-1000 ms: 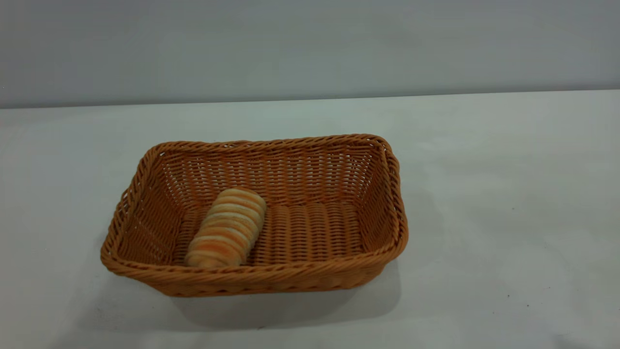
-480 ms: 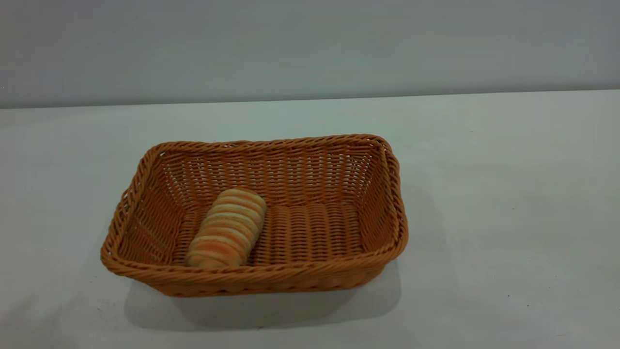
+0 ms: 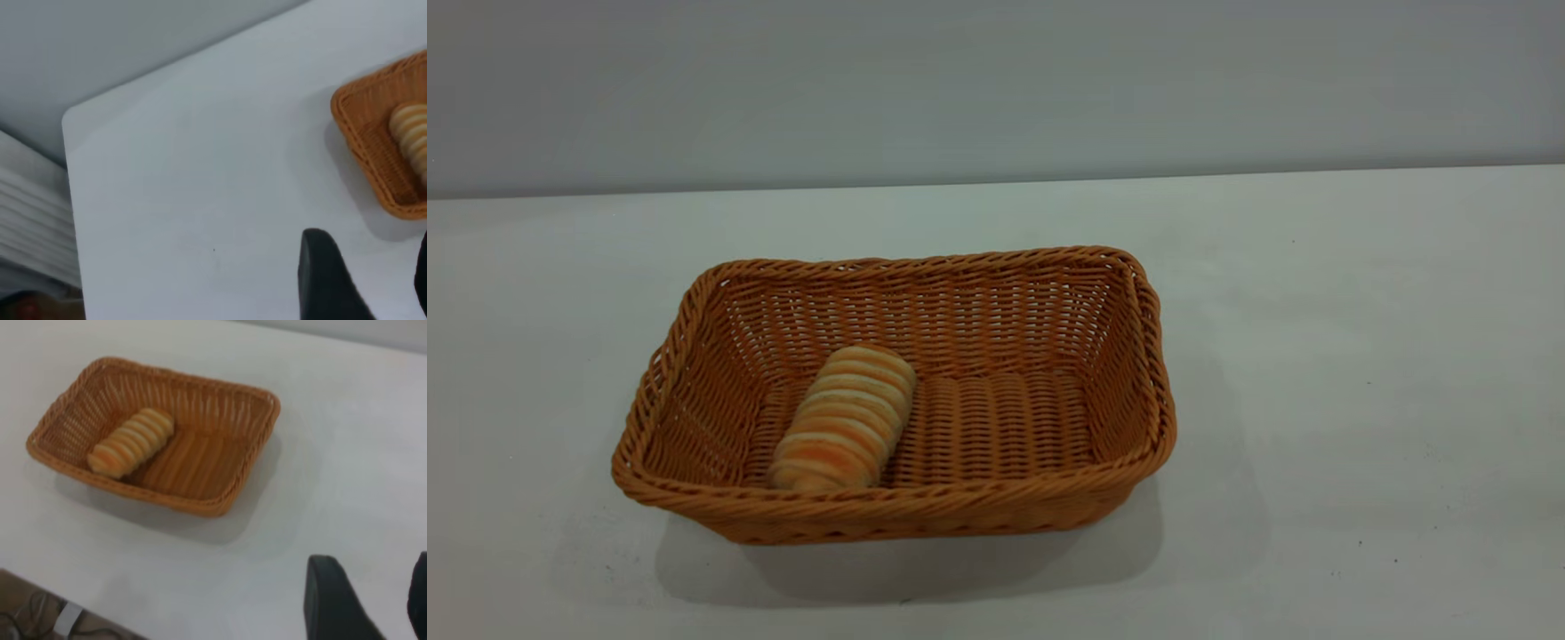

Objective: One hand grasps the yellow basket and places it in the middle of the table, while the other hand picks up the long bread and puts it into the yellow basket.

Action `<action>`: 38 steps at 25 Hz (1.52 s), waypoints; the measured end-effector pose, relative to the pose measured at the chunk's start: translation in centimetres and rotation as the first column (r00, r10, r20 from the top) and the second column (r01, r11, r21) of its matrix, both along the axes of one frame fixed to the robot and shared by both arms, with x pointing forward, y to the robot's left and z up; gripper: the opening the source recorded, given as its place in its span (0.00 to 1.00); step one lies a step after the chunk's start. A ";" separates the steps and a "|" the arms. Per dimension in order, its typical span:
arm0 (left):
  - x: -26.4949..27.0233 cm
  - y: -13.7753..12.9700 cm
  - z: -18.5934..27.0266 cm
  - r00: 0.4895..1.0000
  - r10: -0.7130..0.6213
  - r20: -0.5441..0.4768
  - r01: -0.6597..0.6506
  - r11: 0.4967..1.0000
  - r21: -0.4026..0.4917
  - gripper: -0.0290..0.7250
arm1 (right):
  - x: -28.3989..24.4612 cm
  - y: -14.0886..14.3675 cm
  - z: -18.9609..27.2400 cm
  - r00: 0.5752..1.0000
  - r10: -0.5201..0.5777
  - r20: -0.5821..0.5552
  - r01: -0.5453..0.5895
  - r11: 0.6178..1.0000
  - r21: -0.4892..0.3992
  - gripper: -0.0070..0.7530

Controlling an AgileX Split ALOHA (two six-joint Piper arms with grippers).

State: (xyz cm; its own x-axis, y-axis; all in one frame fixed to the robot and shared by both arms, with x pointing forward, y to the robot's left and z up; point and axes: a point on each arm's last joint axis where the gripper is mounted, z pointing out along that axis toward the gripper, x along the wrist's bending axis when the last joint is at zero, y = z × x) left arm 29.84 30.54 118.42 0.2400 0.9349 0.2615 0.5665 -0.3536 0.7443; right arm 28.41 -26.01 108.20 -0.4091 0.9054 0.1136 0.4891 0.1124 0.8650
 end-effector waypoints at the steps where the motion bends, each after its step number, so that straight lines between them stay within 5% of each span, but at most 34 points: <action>1: -0.8 0.4 0.1 1.000 0.001 0.024 0.000 1.000 -0.015 0.55 | 0.0 0.0 0.0 1.000 0.001 -0.005 -0.001 1.000 0.002 0.44; 10: -5.8 2.5 -0.2 0.986 -0.041 0.159 0.064 0.987 -0.146 0.55 | -0.4 0.1 -0.2 0.999 -0.004 -0.041 0.005 1.000 0.021 0.38; 38: -5.8 0.6 -11.6 0.969 -0.227 -0.095 0.217 0.971 -0.105 0.55 | -5.4 -1.8 -2.0 0.995 -0.098 0.025 0.101 0.966 -0.236 0.36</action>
